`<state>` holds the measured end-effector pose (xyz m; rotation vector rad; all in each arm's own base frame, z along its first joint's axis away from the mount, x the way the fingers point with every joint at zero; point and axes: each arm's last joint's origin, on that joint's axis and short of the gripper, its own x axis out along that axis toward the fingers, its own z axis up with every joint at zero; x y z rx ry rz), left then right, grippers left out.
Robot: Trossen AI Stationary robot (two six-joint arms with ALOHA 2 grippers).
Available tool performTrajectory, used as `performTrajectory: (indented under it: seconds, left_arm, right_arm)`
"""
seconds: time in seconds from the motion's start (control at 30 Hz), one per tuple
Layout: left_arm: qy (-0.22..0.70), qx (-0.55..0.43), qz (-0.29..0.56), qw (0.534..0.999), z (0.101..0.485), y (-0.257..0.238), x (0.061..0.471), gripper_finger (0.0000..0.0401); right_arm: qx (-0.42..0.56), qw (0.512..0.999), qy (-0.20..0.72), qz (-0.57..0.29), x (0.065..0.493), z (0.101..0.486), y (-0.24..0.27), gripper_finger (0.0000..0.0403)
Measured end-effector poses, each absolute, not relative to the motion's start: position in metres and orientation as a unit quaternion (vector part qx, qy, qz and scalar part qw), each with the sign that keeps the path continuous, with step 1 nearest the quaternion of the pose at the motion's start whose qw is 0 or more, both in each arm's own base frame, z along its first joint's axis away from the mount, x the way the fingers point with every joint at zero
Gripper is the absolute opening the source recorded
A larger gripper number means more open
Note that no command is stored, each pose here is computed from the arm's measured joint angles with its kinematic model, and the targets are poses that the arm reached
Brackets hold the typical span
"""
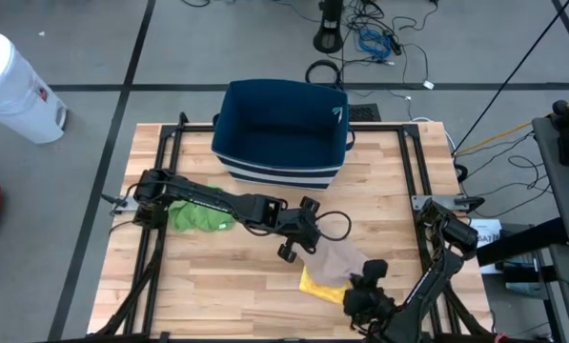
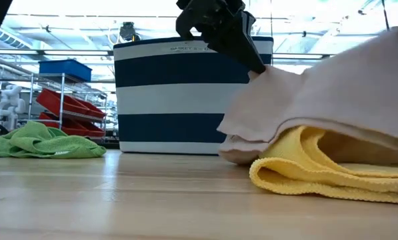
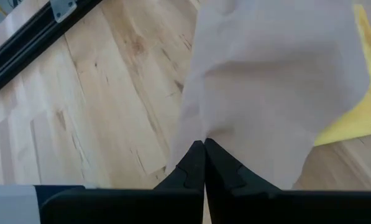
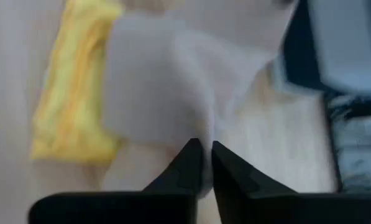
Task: Fold towel
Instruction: Fold the brown towel
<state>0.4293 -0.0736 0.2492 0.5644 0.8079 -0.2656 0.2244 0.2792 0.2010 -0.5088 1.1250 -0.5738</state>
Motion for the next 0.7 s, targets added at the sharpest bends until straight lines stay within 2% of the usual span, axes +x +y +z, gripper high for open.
performTrajectory:
  seconds: [0.23,0.7]
  left_arm:
    - [0.39,0.267,-0.133,0.871,0.248,-0.074,0.429,0.0]
    - [0.398,0.26,-0.135,0.87,0.247,-0.074,0.427,0.0]
  right_arm:
    - [-0.187,0.731,0.602,-0.26,0.22,0.196,0.276,0.0077]
    - [-0.128,0.723,0.619,-0.279,0.195,0.193,0.292,0.0077]
